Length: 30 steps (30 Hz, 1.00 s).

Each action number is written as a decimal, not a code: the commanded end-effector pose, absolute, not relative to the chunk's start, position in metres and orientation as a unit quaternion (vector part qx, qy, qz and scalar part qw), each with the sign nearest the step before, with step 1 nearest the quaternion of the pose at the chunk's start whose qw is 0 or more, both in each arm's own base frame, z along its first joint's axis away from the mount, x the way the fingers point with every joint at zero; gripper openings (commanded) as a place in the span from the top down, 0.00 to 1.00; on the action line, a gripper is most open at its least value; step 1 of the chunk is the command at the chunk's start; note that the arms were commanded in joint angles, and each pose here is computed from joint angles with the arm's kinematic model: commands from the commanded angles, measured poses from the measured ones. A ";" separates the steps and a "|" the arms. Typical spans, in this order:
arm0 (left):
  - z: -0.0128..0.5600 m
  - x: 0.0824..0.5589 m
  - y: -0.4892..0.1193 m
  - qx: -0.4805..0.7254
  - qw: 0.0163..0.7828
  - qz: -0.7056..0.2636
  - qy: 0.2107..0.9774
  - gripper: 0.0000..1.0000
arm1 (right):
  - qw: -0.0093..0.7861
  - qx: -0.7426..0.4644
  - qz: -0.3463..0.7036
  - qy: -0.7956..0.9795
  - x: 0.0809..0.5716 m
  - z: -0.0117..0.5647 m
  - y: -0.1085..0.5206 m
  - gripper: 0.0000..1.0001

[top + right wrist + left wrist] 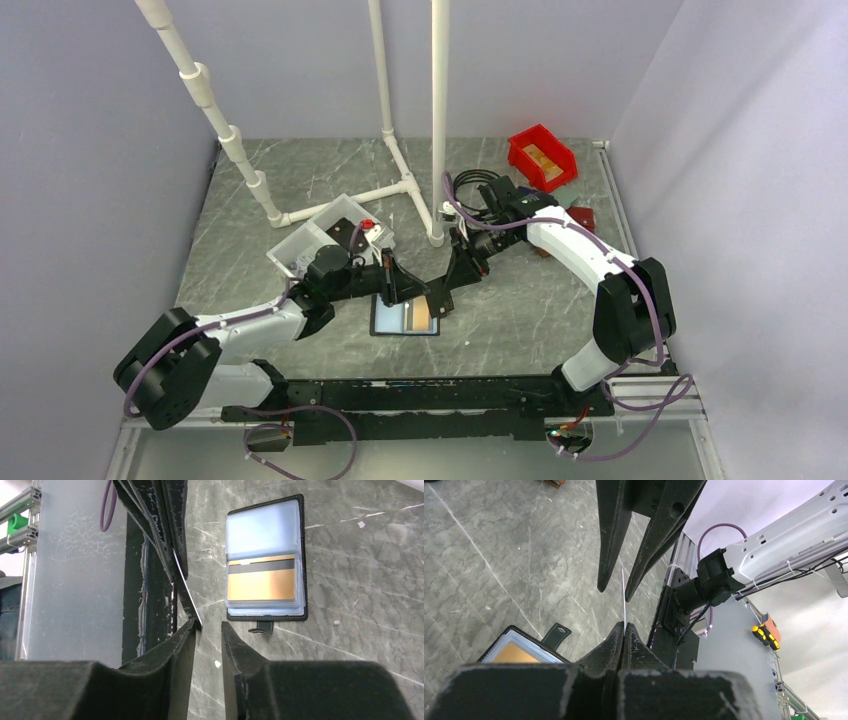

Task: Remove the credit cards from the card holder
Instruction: Place the credit card in the storage box.

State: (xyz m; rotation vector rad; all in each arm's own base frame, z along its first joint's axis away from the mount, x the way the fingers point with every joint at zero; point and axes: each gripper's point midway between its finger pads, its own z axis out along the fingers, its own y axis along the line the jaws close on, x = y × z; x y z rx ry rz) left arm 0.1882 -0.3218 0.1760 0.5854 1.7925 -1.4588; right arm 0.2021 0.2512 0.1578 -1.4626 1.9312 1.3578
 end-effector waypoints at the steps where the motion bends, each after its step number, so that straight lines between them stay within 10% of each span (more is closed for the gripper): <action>1: 0.192 0.182 -0.318 0.239 0.386 -0.572 0.683 1.00 | 0.206 -0.528 0.481 0.669 0.205 0.167 0.254 0.70; 30: 0.174 0.246 -0.253 0.160 0.396 -0.418 0.802 1.00 | 0.225 -0.538 0.448 0.678 0.210 0.166 0.247 0.57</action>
